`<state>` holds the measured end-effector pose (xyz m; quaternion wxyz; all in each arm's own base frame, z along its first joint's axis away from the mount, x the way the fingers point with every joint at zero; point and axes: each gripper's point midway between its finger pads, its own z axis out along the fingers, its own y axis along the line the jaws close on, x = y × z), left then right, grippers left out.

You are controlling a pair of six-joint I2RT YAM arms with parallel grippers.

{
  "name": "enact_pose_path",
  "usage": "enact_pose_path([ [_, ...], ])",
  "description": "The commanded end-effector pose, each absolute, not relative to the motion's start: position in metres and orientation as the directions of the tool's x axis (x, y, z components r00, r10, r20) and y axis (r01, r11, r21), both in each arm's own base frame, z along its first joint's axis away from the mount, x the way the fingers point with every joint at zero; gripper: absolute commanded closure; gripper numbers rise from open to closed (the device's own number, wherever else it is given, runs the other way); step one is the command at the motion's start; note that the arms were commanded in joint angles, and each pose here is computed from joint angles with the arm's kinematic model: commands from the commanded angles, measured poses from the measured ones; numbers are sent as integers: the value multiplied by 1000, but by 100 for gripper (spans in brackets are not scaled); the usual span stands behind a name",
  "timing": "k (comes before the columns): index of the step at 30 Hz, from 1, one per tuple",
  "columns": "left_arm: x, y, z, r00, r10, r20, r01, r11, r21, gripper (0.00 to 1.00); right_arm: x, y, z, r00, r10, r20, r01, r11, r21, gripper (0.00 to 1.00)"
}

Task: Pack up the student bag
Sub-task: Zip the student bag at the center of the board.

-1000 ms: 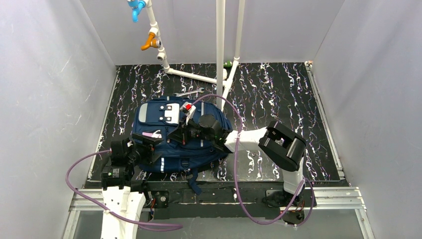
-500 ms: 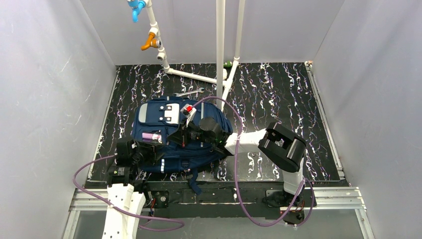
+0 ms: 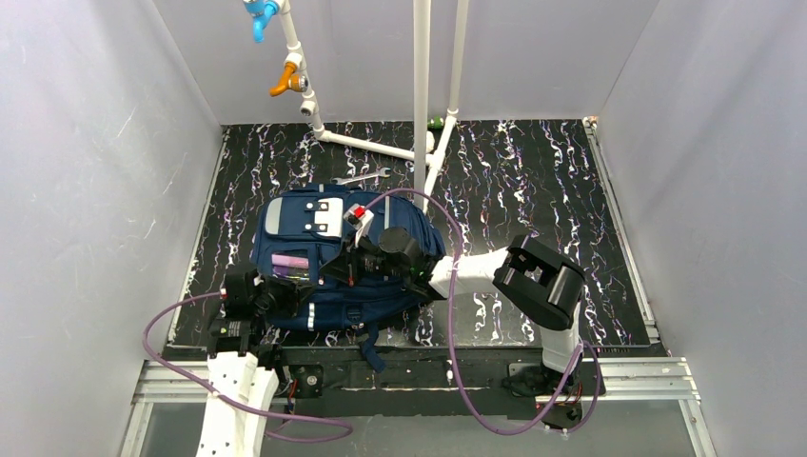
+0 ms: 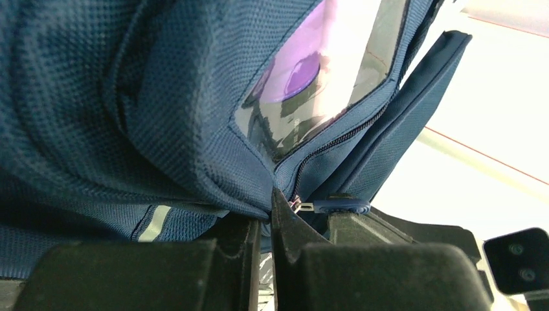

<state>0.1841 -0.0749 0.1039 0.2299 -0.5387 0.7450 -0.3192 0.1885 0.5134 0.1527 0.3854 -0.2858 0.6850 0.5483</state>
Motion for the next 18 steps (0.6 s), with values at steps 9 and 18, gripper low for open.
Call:
enact_pose_path([
  [9, 145, -60, 73, -317, -937, -146, -634, 324, -702, 100, 307, 524, 216, -511, 320, -798, -762, 262, 593, 99],
  [18, 152, -54, 94, -345, -916, -203, -626, 386, -678, 83, 337, 532, 198, -489, 155, -858, -776, 371, 509, 99],
])
